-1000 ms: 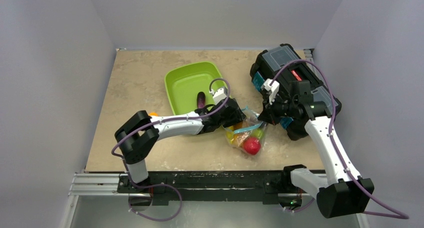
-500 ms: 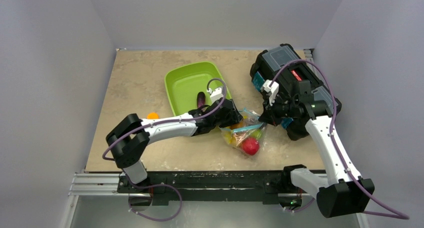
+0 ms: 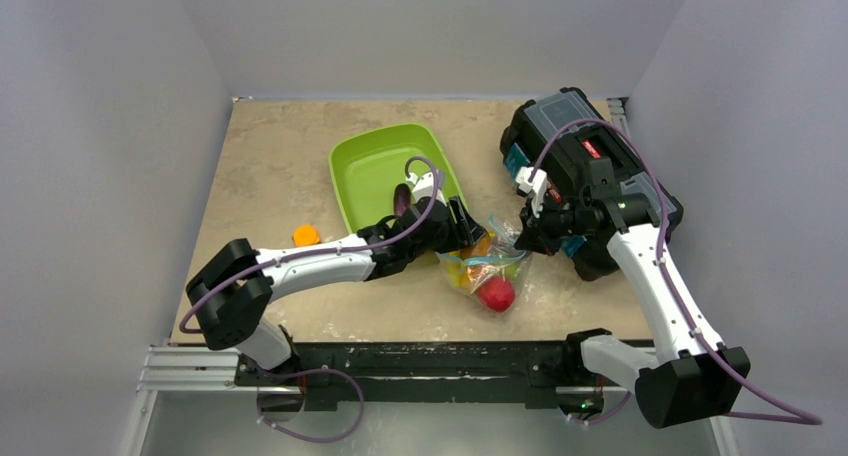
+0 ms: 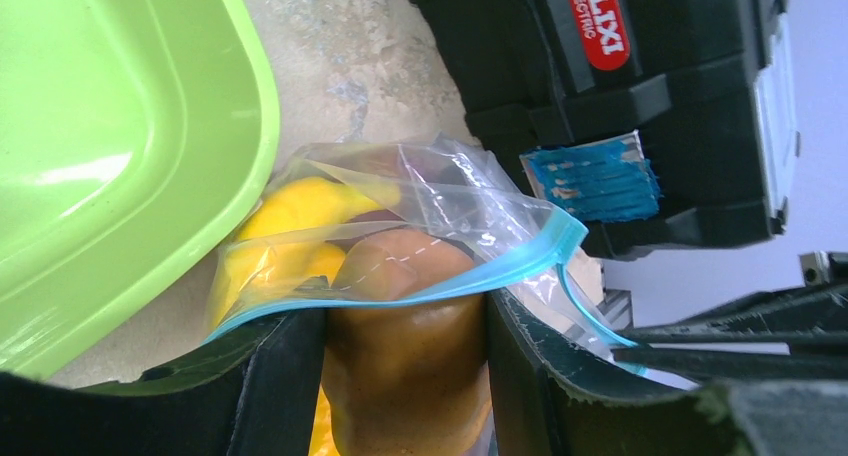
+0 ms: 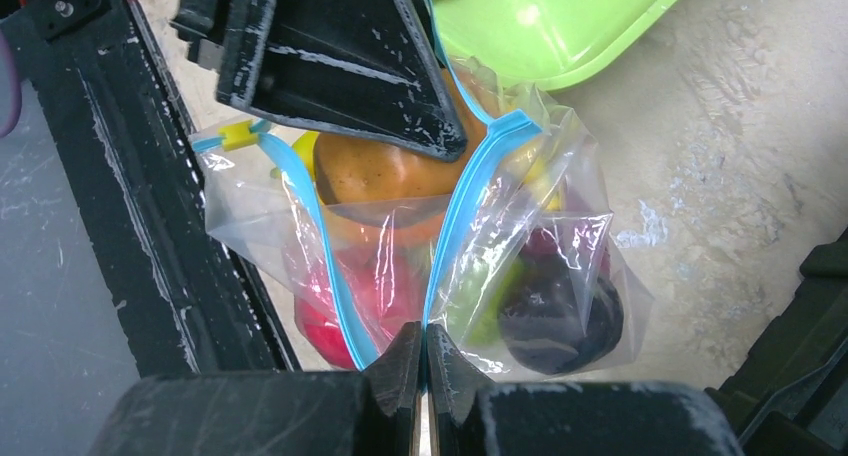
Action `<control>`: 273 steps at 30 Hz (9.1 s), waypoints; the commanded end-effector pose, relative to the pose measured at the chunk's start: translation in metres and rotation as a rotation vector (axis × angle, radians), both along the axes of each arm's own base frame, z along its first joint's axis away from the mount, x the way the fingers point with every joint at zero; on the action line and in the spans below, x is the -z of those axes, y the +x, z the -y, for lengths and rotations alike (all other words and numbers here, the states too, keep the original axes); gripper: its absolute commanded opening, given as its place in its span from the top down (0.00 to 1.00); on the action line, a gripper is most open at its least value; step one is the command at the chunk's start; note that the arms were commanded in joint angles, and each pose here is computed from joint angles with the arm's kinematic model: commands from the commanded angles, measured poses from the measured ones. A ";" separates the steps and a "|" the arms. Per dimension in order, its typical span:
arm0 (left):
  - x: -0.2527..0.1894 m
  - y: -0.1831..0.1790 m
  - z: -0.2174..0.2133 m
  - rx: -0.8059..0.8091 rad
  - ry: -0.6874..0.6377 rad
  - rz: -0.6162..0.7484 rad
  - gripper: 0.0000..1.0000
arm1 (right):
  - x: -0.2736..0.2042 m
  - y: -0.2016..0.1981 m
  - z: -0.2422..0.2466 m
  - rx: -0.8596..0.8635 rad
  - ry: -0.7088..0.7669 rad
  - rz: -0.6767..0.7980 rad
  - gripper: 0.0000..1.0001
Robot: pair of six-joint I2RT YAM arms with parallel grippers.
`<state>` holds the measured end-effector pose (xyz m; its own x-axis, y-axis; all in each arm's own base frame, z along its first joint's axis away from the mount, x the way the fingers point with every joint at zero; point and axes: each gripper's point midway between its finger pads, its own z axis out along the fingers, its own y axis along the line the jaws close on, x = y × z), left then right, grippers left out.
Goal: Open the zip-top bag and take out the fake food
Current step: Pick up the fake vegetable from the zipper food storage bag, then place the fake vegetable in the bin, then pick up the fake fruit from the zipper food storage bag.
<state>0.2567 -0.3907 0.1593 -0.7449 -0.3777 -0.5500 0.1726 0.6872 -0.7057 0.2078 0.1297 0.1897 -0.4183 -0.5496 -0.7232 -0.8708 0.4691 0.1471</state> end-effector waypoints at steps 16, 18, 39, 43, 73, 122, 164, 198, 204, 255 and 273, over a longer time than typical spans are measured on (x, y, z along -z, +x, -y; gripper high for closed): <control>-0.062 -0.013 -0.009 0.057 -0.220 0.101 1.00 | -0.007 0.014 -0.001 0.048 0.018 0.046 1.00; -0.064 -0.014 -0.011 0.055 -0.228 0.102 1.00 | -0.006 0.014 -0.001 0.049 0.018 0.046 1.00; -0.093 0.006 -0.056 -0.053 -0.342 0.099 1.00 | -0.007 0.015 0.000 0.060 0.019 0.053 1.00; -0.089 0.012 -0.077 -0.088 -0.320 0.104 1.00 | -0.007 0.016 0.000 0.060 0.021 0.055 1.00; 0.006 0.092 -0.137 -0.080 0.166 -0.015 1.00 | -0.009 0.014 0.001 0.059 0.034 0.065 1.00; -0.038 0.092 -0.155 -0.163 0.023 0.071 0.00 | -0.011 0.013 0.002 0.056 0.039 0.071 1.00; -0.009 -0.049 0.009 0.431 0.398 0.268 0.36 | -0.002 0.006 -0.006 0.029 0.084 0.044 1.00; 0.042 -0.021 0.026 0.352 0.417 0.338 0.56 | 0.002 0.008 -0.011 -0.022 0.084 -0.003 1.00; 0.053 -0.015 0.013 0.299 0.453 0.286 0.70 | -0.005 0.002 -0.015 -0.066 0.106 -0.004 0.96; 0.128 -0.054 -0.008 0.278 0.418 -0.124 0.49 | 0.055 0.033 0.018 0.113 -0.125 -0.019 0.68; 0.143 -0.050 -0.025 0.195 0.535 -0.195 0.76 | 0.055 0.033 0.014 0.103 -0.130 -0.016 0.67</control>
